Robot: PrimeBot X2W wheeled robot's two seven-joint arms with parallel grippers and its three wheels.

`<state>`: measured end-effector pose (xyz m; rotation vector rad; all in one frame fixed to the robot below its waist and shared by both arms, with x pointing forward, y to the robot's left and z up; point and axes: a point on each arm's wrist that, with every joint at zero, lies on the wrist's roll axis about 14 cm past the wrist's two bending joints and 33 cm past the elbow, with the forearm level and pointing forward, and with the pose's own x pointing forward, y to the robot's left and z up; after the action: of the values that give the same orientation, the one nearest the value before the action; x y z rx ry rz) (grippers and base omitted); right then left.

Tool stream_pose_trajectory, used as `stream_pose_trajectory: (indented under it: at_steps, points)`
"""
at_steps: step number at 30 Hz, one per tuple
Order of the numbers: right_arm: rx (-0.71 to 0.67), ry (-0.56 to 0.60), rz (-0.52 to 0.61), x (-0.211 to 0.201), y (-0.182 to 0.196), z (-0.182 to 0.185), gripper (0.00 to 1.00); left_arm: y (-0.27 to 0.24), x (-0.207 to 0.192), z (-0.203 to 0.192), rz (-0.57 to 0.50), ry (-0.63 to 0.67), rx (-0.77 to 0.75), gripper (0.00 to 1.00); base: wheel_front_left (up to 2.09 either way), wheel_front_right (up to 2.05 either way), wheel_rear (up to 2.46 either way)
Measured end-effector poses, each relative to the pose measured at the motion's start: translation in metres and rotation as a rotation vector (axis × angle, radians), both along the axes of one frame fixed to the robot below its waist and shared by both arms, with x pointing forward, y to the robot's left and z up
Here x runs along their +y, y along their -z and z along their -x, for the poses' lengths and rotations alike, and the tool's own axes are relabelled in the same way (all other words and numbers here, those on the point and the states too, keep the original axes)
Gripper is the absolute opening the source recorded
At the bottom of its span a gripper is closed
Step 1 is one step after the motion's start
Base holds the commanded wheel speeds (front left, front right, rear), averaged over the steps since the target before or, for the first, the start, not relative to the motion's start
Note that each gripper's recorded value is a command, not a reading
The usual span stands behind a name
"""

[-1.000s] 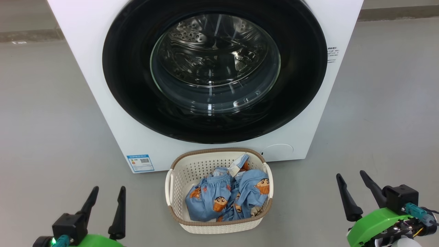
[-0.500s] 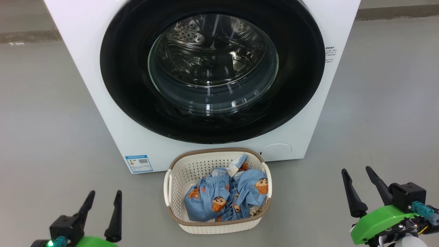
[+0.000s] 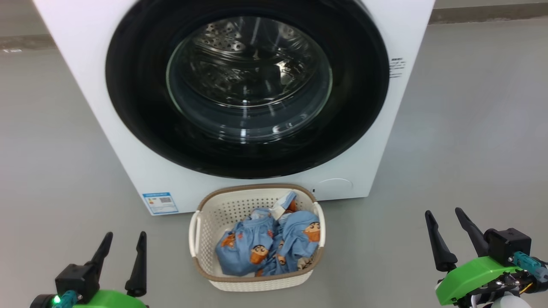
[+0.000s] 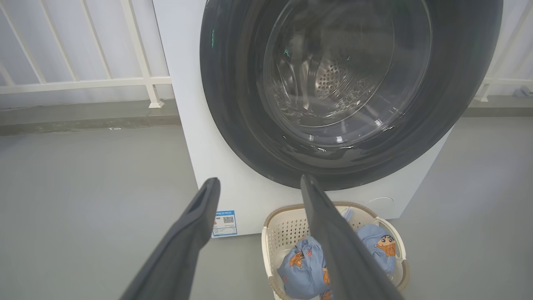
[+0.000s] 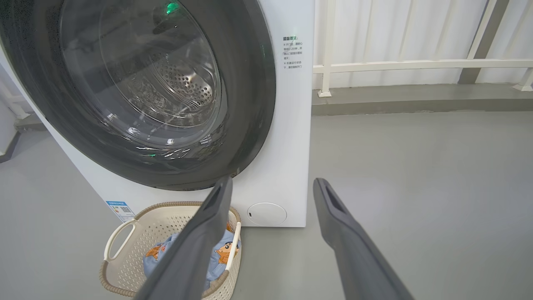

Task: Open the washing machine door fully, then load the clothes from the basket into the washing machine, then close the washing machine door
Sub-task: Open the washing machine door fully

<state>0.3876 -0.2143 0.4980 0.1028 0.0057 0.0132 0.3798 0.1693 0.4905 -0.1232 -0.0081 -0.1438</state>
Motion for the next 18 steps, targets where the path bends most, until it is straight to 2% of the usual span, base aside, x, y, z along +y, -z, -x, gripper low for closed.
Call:
stream_pose_trajectory:
  at_steps: [18]
  points:
    - [0.007,0.006,0.019,-0.0025,0.0024,-0.0008,1.00,-0.0006,-0.0010,-0.0022,0.004,0.000,-0.002,1.00,1.23,1.23,-2.46]
